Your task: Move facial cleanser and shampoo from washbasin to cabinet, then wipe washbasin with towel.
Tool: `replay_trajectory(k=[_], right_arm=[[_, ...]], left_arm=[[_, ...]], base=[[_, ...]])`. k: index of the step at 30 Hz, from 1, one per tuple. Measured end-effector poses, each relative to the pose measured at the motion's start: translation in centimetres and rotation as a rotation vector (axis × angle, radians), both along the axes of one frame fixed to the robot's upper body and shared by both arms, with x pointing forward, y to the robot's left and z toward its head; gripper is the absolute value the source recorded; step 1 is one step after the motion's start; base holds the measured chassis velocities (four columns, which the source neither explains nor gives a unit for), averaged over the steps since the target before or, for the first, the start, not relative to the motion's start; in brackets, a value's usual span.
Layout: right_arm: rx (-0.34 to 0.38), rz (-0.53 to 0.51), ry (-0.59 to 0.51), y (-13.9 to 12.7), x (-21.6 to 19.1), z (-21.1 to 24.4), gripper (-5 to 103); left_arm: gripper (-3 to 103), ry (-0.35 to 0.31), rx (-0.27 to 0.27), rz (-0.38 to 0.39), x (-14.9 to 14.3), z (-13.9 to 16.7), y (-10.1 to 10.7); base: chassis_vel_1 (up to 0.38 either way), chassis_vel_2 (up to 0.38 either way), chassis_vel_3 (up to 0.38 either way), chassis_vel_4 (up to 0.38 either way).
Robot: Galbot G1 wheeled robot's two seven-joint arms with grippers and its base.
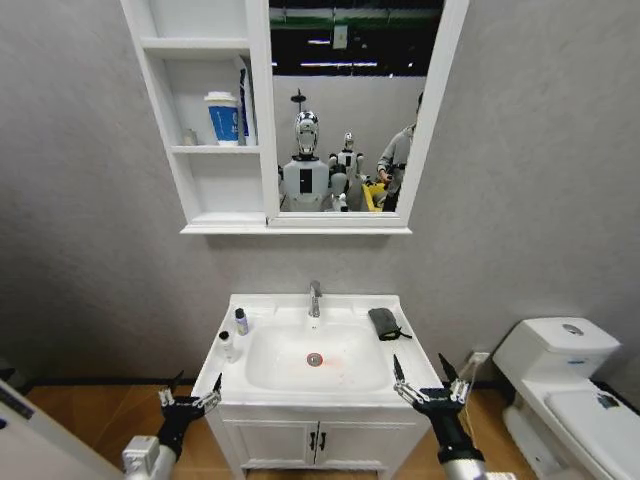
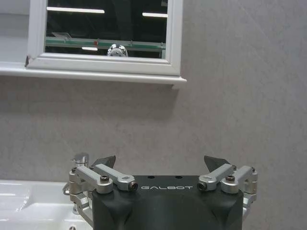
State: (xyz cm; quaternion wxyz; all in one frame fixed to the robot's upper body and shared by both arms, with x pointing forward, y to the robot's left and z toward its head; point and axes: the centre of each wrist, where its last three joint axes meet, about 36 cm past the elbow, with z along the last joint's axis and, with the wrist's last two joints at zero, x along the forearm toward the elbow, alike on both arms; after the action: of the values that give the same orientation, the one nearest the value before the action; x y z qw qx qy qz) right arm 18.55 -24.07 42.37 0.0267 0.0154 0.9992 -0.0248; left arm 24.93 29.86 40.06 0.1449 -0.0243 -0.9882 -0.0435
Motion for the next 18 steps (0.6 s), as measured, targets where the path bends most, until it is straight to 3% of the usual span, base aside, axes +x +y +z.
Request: replay_trajectory(k=[2, 6, 10, 18], right_arm=[[0.004, -0.018, 0.034, 0.1, -0.8, -0.7, 100], [0.008, -0.028, 0.051, 0.2, -1.2, -1.1, 100], [0.016, -0.063, 0.069, -0.2, -1.6, -1.4, 100], [0.014, -0.105, 0.063, -0.9, -1.5, -1.3, 100]], left_arm=[[97, 0.0, -0.008, 0.001, 2.9, -1.4, 0.6], [97, -0.001, -0.015, 0.014, 4.7, -2.2, 0.8], [97, 0.016, -0.038, 0.058, 8.5, -4.3, 1.4], [97, 0.039, -0.036, 0.098, 10.7, -6.0, 1.8]], base=[[0.0, 0.0, 0.0, 0.0], [0.0, 0.0, 0.0, 0.0], [0.0, 0.0, 0.0, 0.0], [0.0, 0.0, 0.0, 0.0]])
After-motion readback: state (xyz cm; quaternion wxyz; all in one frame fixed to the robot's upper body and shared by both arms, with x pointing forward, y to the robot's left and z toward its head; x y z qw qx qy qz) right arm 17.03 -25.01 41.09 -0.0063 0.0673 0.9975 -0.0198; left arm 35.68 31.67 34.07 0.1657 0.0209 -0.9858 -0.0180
